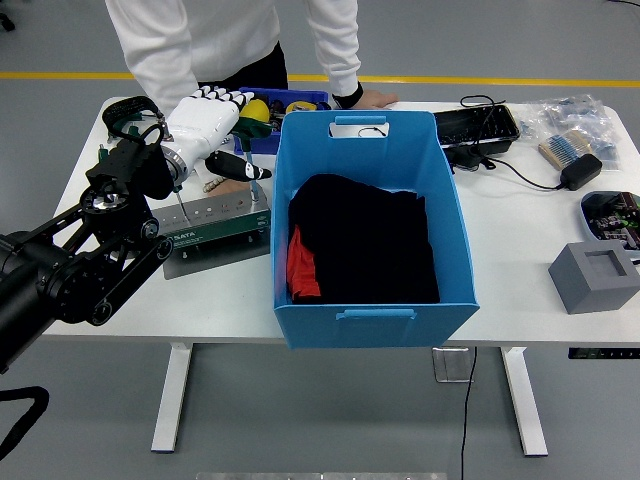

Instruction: Lift tool from toolbox,place it in box,lift tool from toolbox,place it in box

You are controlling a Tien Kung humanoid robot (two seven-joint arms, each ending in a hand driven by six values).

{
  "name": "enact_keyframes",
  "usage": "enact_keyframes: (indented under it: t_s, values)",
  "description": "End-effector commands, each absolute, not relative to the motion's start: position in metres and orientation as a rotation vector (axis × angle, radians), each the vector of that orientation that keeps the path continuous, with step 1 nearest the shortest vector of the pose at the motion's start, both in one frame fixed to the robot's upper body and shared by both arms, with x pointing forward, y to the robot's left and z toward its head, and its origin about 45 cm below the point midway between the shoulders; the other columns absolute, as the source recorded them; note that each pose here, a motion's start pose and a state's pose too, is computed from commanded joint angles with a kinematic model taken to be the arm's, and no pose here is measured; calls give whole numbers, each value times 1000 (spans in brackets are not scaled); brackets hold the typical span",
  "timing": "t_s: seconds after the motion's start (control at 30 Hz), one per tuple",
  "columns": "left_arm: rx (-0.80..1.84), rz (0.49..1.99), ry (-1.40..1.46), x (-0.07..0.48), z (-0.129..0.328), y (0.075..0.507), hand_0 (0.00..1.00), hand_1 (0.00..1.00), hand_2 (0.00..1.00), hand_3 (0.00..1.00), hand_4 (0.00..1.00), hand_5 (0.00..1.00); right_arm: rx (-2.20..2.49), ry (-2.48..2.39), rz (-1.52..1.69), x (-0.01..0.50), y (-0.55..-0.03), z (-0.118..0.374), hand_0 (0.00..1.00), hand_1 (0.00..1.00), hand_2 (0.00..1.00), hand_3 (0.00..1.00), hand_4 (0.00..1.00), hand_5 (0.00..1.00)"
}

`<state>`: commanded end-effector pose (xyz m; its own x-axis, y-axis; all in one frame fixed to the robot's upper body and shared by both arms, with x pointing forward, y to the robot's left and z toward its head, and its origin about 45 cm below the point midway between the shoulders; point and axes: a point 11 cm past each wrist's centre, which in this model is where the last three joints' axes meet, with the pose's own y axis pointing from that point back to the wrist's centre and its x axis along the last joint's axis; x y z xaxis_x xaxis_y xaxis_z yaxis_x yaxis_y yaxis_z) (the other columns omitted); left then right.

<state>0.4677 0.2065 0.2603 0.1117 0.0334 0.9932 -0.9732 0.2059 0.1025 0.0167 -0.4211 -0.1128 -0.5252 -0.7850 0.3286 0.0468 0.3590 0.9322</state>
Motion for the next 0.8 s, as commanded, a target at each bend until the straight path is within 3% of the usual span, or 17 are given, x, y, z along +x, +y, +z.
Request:
enact_keyframes:
  t_s: [0.03, 0.07, 0.23, 0.27, 0.43, 0.47, 0.63, 0.67, 0.8]
  values:
    - [1076, 1004, -1194, 469, 261, 207, 952, 943, 889, 870, 998, 569, 651, -1794, -1265, 17, -421, -113, 651, 638, 716, 551, 776, 671]
    - [1081, 1007, -1201, 472, 262, 209, 883, 822, 754, 768, 998, 584, 652, -1794, -1263, 18, -422, -112, 650, 636, 714, 551, 778, 672]
    - [1102, 1003, -1205, 479, 262, 216, 883, 822, 754, 768, 998, 584, 659, -1793, -1252, 22, -425, -111, 650, 636, 714, 551, 778, 672]
    - [1107, 1000, -1203, 480, 261, 217, 785, 691, 625, 671, 998, 598, 659, -1794, -1251, 23, -425, -111, 651, 634, 714, 551, 779, 673]
    - [1136, 994, -1176, 484, 254, 224, 785, 691, 625, 671, 998, 598, 664, -1802, -1245, 27, -427, -110, 651, 634, 714, 551, 779, 673]
    - [1138, 995, -1172, 484, 253, 224, 675, 621, 574, 634, 998, 607, 665, -1803, -1244, 27, -427, -110, 648, 635, 714, 551, 779, 674]
    - [1131, 1009, -1148, 487, 249, 225, 675, 621, 574, 634, 998, 607, 671, -1807, -1234, 31, -429, -109, 648, 635, 714, 551, 779, 674]
    - [1128, 1011, -1146, 488, 249, 224, 465, 489, 449, 569, 998, 617, 672, -1808, -1233, 32, -430, -109, 647, 632, 714, 551, 779, 673]
    - [1126, 1007, -1146, 489, 249, 222, 465, 489, 449, 569, 998, 617, 674, -1810, -1228, 34, -431, -108, 647, 632, 714, 551, 779, 673]
